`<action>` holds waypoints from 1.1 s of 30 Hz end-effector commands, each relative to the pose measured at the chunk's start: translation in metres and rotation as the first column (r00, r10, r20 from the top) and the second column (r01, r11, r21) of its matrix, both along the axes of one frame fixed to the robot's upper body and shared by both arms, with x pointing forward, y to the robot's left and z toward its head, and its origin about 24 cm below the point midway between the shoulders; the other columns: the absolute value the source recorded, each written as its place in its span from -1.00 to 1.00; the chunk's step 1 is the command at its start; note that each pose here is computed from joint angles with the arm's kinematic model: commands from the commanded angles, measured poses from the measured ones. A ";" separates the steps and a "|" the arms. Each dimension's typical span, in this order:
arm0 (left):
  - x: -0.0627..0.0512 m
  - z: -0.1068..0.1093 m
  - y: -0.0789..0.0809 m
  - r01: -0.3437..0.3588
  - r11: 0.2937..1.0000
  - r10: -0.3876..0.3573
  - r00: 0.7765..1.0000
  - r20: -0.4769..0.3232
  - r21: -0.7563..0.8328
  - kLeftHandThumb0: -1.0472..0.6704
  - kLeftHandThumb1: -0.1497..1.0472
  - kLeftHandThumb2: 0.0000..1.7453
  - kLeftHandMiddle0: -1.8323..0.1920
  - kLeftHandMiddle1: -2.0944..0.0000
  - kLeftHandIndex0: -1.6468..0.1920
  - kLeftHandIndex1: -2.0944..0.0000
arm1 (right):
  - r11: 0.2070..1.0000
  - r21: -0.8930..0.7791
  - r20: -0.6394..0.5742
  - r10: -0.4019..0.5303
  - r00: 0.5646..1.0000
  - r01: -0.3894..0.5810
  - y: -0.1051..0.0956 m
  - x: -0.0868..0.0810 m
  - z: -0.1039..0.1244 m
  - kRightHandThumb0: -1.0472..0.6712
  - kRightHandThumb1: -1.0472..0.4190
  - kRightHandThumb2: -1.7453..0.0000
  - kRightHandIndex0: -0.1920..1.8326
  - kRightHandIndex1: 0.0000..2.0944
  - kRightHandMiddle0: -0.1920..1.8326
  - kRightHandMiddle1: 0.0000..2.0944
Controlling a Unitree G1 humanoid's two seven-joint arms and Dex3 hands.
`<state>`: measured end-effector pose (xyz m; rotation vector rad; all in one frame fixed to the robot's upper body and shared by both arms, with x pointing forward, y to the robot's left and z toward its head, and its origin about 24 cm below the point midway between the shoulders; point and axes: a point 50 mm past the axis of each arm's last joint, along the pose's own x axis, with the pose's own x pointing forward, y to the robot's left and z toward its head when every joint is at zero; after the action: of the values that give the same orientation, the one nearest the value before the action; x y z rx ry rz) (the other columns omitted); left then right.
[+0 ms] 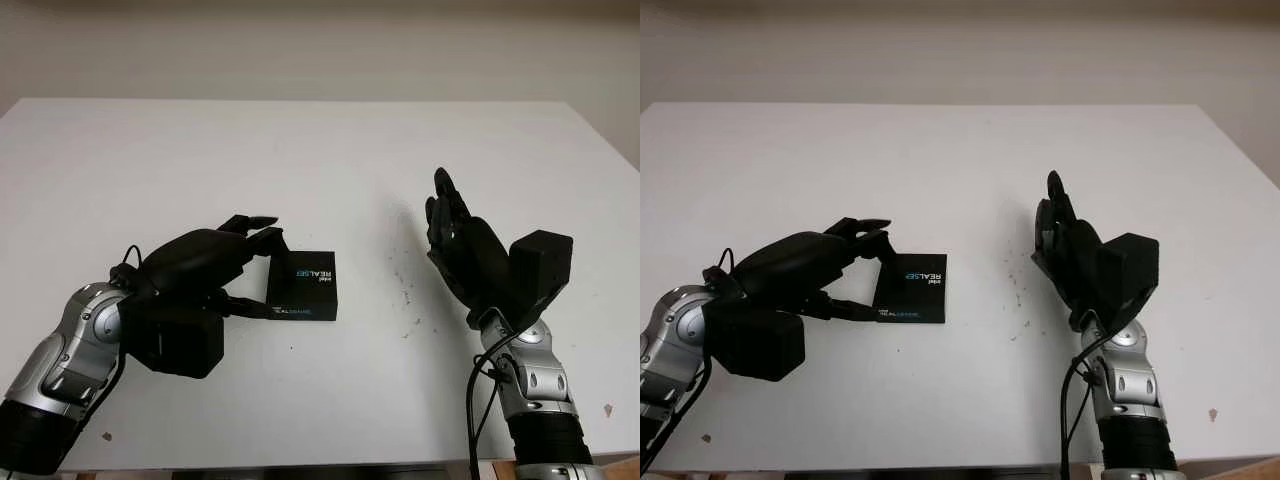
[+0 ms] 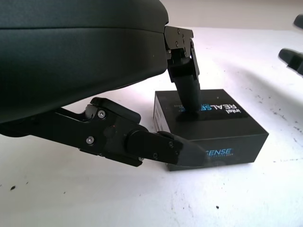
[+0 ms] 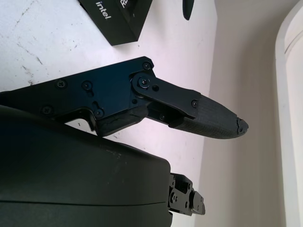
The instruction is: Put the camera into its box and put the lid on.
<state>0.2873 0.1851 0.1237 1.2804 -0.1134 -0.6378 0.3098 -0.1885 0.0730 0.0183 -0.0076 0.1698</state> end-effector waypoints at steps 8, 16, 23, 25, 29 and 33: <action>0.000 -0.018 0.014 -0.089 0.996 0.087 0.990 -0.111 -0.016 -0.64 1.00 -0.59 1.00 1.00 0.91 0.95 | 1.000 -0.007 0.012 0.006 1.000 -0.006 0.002 0.000 0.004 -0.66 -1.00 0.12 -1.00 -1.00 -1.00 -1.00; -0.001 -0.015 0.024 -0.147 0.926 0.100 0.984 -0.149 -0.347 -0.74 1.00 -0.42 1.00 0.99 1.00 0.99 | 1.000 -0.008 0.036 0.023 0.999 -0.023 0.007 0.002 0.007 -0.66 -1.00 0.11 -1.00 -1.00 -1.00 -1.00; 0.000 -0.007 0.036 -0.199 0.629 0.128 0.980 -0.152 -0.752 -0.80 1.00 -0.38 0.99 0.96 0.99 0.98 | 0.999 -0.007 0.045 0.046 0.998 -0.046 0.014 0.005 0.013 -0.68 -1.00 0.14 -1.00 -1.00 -1.00 -1.00; -0.001 -0.008 0.038 -0.200 0.522 0.161 0.978 -0.135 -0.829 -0.73 1.00 -0.36 1.00 0.99 1.00 0.99 | 0.999 -0.003 0.052 0.048 0.998 -0.048 0.017 0.007 0.015 -0.68 -1.00 0.15 -1.00 -1.00 -1.00 -1.00; -0.002 -0.018 0.041 -0.252 0.245 0.249 0.950 -0.191 -0.936 -0.68 1.00 -0.42 1.00 1.00 1.00 1.00 | 0.999 -0.002 0.071 0.050 0.996 -0.050 0.023 0.011 0.018 -0.67 -1.00 0.15 -1.00 -1.00 -1.00 -1.00; -0.005 -0.029 0.041 -0.268 0.101 0.298 0.927 -0.227 -0.958 -0.67 1.00 -0.39 1.00 1.00 1.00 1.00 | 0.998 -0.016 0.084 0.058 0.995 -0.057 0.028 0.015 0.019 -0.66 -1.00 0.15 -1.00 -1.00 -1.00 -1.00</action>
<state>0.2854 0.2237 0.1005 -0.0440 -0.2530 -0.0949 0.3207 -0.1659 0.0861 0.0059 -0.0635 0.2157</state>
